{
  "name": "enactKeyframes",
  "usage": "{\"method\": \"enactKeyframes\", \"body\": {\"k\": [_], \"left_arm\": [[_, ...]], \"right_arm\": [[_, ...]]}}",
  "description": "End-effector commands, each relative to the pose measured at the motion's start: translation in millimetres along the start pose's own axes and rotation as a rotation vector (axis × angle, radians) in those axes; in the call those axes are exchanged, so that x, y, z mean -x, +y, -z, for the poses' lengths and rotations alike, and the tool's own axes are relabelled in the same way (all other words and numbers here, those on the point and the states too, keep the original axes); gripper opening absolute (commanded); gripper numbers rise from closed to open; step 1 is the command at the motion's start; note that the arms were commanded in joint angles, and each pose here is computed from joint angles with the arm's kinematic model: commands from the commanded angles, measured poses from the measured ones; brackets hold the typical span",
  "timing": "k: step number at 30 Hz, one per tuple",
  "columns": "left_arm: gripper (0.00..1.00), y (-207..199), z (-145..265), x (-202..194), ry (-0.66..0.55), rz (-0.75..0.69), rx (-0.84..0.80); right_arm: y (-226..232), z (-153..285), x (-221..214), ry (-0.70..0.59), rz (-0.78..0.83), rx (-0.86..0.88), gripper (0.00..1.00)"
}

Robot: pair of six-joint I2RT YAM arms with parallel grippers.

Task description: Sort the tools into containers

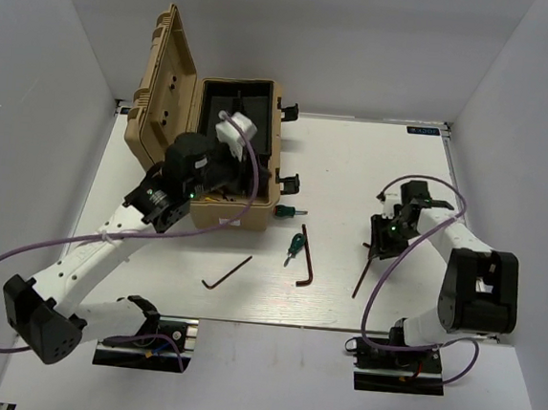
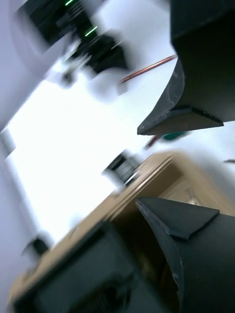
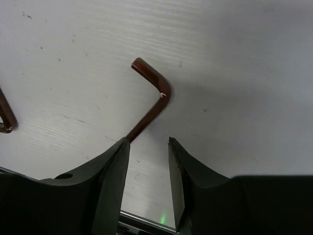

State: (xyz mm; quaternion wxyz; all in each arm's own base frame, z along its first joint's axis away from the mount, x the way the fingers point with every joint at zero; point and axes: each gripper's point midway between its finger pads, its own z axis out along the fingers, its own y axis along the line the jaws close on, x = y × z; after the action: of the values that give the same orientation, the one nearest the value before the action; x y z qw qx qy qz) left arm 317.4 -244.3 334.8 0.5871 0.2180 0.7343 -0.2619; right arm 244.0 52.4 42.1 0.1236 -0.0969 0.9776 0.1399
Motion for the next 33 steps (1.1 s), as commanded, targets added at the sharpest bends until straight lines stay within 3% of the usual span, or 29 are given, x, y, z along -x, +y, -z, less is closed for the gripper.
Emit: {"method": "enactKeyframes", "body": {"k": [1, 7, 12, 16, 17, 23, 29, 33], "left_arm": [[0.64, -42.5, 21.9, -75.6, 0.225, -0.043, -0.255], [0.76, -48.4, 54.1, -128.4, 0.344, -0.051, -0.254], [0.77, -31.2, 73.7, -178.9, 0.466, -0.018, -0.115], [0.78, -22.5, 77.6, -222.4, 0.584, 0.039, 0.002], [0.78, -17.0, 76.9, -222.0, 0.576, 0.027, 0.047], [0.81, -8.2, 79.0, -250.6, 0.656, -0.001, 0.154], [0.82, -2.9, 81.8, -267.9, 0.722, -0.059, 0.203], [0.82, -3.1, 82.7, -285.4, 0.799, -0.089, 0.221]], "right_arm": [[8.9, -12.4, -5.0, 0.066, 0.022, -0.026, 0.44], [8.6, -28.7, -4.4, 0.102, -0.023, -0.064, 0.45], [-2.3, -35.0, -9.8, 0.126, -0.042, -0.157, 0.45], [-5.6, -39.2, -13.2, 0.131, -0.057, -0.187, 0.32], [-6.1, -41.0, -15.5, 0.142, -0.06, -0.19, 0.22], [-8.2, -46.0, -19.1, 0.157, -0.09, -0.197, 0.0], [-4.9, -47.1, -18.8, 0.168, -0.096, -0.173, 0.0], [9.9, -31.8, 0.4, 0.101, -0.074, -0.098, 0.0]]}}
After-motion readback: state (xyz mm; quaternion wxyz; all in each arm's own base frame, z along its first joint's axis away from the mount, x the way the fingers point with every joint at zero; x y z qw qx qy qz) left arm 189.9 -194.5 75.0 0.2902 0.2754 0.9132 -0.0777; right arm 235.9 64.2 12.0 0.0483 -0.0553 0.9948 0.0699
